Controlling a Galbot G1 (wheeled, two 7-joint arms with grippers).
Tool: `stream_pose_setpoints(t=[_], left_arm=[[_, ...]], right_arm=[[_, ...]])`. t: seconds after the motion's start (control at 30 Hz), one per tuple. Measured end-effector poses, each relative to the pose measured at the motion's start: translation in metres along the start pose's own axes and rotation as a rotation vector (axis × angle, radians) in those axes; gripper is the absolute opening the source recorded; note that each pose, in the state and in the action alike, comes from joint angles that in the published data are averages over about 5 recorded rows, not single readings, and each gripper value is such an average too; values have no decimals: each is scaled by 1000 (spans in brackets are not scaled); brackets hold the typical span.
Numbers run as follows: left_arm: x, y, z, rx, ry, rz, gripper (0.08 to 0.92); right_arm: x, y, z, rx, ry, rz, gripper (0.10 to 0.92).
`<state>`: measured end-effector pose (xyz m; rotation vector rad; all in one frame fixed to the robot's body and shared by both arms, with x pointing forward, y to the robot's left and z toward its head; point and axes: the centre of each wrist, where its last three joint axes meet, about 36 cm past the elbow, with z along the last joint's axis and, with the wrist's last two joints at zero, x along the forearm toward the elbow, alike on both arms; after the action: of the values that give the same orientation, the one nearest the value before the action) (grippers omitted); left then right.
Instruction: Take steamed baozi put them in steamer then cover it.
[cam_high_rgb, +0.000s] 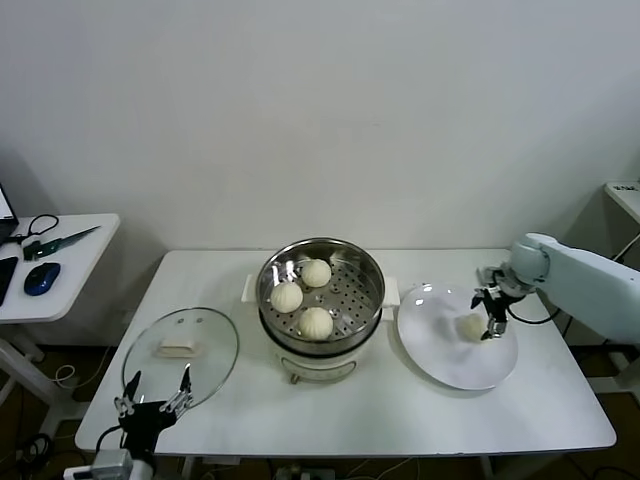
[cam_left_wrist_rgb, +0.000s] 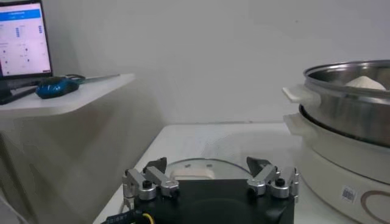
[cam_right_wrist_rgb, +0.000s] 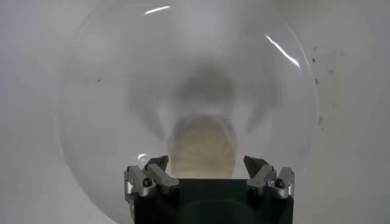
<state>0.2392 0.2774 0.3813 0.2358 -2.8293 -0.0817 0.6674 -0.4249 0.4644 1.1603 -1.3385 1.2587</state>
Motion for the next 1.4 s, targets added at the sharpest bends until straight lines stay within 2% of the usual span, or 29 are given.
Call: stream_pose_setpoints(t=[0.23,0.43,0.57,0.73,0.87,1.0,1.17,1.4], left_arm=[[-1,-2,-3,4,-5,1,823],[1,-1,-4,-1,-8,2,823],[1,-1,-5,-4,-11,8,823],[1,-1,-6,-7,-15,14,823],[3,-1,-7,-10,-16,21,823],[3,-3,-10,-9,-20,30,823],[5,-3,-11,-9,-21,33,823],[7,-2,-15,-10,-28,30,823]], right_arm=[[-5,-1,-1,-13,10,-4,674],[20,-10,-5,-22,2,20,662],[67,-27,-21,-9,-26,59,662],[148,-43,-59,25,-88,118,662],[209,-41,-105,70,-158,148,662],[246,-27,-156,126,-222,148,662],[258,-9,-213,191,-257,126,662],[229,5,-268,256,-236,80,662]])
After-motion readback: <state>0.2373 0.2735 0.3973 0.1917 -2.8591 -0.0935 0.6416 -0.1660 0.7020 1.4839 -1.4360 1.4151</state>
